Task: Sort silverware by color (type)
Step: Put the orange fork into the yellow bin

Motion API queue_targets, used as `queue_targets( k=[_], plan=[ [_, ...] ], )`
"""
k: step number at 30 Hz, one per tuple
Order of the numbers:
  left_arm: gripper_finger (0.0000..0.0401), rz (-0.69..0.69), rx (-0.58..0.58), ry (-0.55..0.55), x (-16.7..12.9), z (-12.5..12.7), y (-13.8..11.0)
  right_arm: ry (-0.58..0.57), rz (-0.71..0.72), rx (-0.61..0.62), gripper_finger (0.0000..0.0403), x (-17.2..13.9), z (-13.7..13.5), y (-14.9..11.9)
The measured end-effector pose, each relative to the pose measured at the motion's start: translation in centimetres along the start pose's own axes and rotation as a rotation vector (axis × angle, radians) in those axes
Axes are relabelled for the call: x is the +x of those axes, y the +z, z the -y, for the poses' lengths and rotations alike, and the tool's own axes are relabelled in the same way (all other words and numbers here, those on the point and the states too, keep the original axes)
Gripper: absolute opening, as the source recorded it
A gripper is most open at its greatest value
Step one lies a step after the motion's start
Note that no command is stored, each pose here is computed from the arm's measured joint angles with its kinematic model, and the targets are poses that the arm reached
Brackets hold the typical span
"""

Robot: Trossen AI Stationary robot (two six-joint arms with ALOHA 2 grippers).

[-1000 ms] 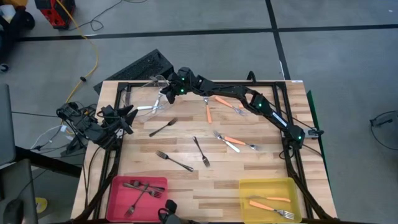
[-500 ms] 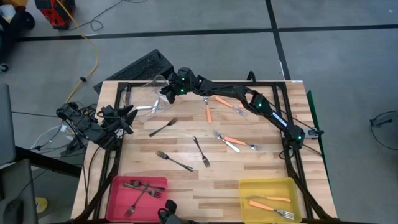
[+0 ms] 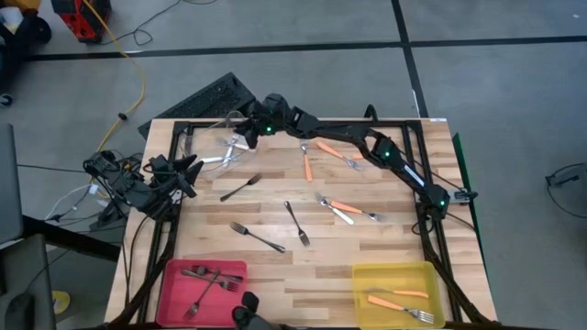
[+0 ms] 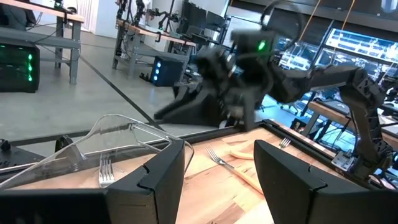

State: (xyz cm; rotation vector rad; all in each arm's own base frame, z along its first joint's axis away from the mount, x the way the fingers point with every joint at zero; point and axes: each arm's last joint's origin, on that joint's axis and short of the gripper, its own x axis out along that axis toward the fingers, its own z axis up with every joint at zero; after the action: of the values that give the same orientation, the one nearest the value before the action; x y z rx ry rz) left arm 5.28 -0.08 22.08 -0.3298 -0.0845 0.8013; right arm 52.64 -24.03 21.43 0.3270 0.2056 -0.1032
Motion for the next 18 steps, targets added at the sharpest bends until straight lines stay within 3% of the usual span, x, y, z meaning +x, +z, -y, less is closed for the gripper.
queue_targets(
  k=[4,8,12,18],
  plan=[
    [0.0178,0.0,0.0,0.0,0.0,0.0,0.0,0.026,0.023,-0.011,0.0148,-2.1,-1.2,3.4],
    [0.0178,-0.005,-0.005,-0.008,0.0,0.0,0.0,0.031,-0.029,-0.051,0.0148,-6.0,-3.0,7.6],
    [0.0178,-0.01,-0.007,-0.016,0.0,0.0,0.0,-0.019,-0.136,-0.132,0.0148,-10.6,-5.0,10.7],
    [0.0178,-0.01,-0.007,-0.016,0.0,0.1,0.0,-0.15,-0.334,-0.236,0.0137,-17.6,-8.0,13.1]
  ],
)
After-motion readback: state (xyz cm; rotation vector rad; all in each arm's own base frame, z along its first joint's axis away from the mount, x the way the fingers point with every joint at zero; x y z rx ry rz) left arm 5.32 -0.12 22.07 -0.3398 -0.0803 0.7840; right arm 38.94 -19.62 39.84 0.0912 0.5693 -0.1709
